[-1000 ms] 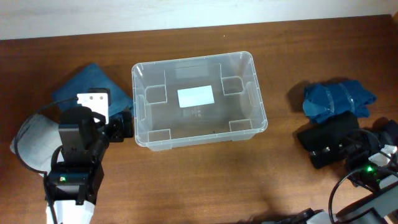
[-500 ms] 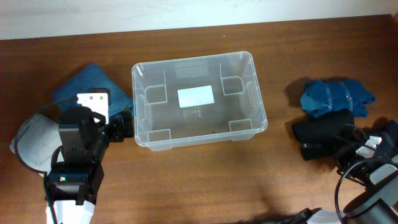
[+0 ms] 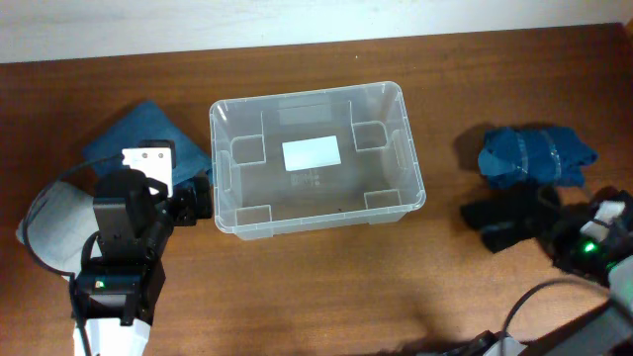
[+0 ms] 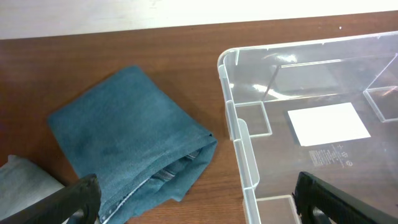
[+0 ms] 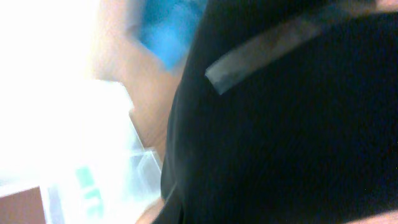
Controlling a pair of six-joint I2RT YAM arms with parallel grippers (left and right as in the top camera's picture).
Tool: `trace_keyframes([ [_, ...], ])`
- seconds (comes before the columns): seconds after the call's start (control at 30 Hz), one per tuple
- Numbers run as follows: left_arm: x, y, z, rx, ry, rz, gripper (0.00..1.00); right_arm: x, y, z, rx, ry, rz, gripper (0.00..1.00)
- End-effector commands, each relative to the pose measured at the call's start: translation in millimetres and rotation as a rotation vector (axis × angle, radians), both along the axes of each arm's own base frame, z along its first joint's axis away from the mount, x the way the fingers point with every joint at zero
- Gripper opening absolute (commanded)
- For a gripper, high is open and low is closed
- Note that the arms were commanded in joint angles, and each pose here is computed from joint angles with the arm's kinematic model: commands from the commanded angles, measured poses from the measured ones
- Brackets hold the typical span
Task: Pack container
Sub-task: 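Carry the black garment into the bin's left side and release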
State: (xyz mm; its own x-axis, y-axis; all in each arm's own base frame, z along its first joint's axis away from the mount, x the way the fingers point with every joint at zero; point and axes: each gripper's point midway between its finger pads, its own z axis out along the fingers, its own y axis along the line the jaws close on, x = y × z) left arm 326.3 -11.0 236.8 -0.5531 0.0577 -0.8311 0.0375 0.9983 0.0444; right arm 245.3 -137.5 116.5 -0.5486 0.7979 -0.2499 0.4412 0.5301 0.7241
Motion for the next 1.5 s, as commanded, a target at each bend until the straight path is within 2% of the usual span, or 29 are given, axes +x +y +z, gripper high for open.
trace_keyframes([
  [0.0, 3, 1, 12, -0.006, -0.027, 0.014, 0.99, 25, 11, 87, -0.223, -0.203, 0.143, 0.04],
  [0.2, 3, 1, 11, -0.006, -0.023, 0.014, 1.00, 50, 89, 180, -0.419, -0.390, 0.411, 0.04],
  [0.3, 2, 1, 10, -0.006, -0.021, 0.014, 0.99, 60, 137, 201, -0.470, -0.451, 0.567, 0.04],
  [0.4, -2, 5, 4, 0.008, 0.009, 0.033, 0.99, 72, 201, 203, -0.537, -0.474, 0.757, 0.04],
  [0.6, -11, 29, -7, -0.025, 0.063, 0.166, 0.99, 96, 302, 164, -0.556, -0.431, 0.958, 0.04],
  [0.77, -22, 66, -14, -0.067, 0.102, 0.273, 0.99, 117, 380, 105, -0.478, -0.387, 1.096, 0.04],
  [0.97, -25, 82, -15, -0.085, 0.105, 0.317, 0.99, 140, 426, 40, -0.411, -0.306, 1.127, 0.04],
  [1.13, -25, 82, -16, -0.085, 0.106, 0.317, 0.99, 135, 445, -9, -0.357, -0.214, 1.179, 0.04],
  [1.2, -24, 82, -17, -0.086, 0.110, 0.317, 0.99, 133, 446, -20, -0.353, -0.187, 1.189, 0.41],
  [1.27, -24, 82, -19, -0.086, 0.118, 0.317, 1.00, 131, 447, -16, -0.356, -0.204, 1.210, 0.93],
  [1.3, -23, 82, -21, -0.086, 0.123, 0.317, 0.99, 131, 446, -9, -0.367, -0.216, 1.222, 0.99],
  [1.4, -22, 82, -24, -0.087, 0.135, 0.318, 0.99, 134, 434, 18, -0.450, -0.222, 1.239, 0.99],
  [1.47, -22, 82, -26, -0.087, 0.140, 0.318, 0.99, 143, 413, 43, -0.546, -0.185, 1.184, 0.99],
])
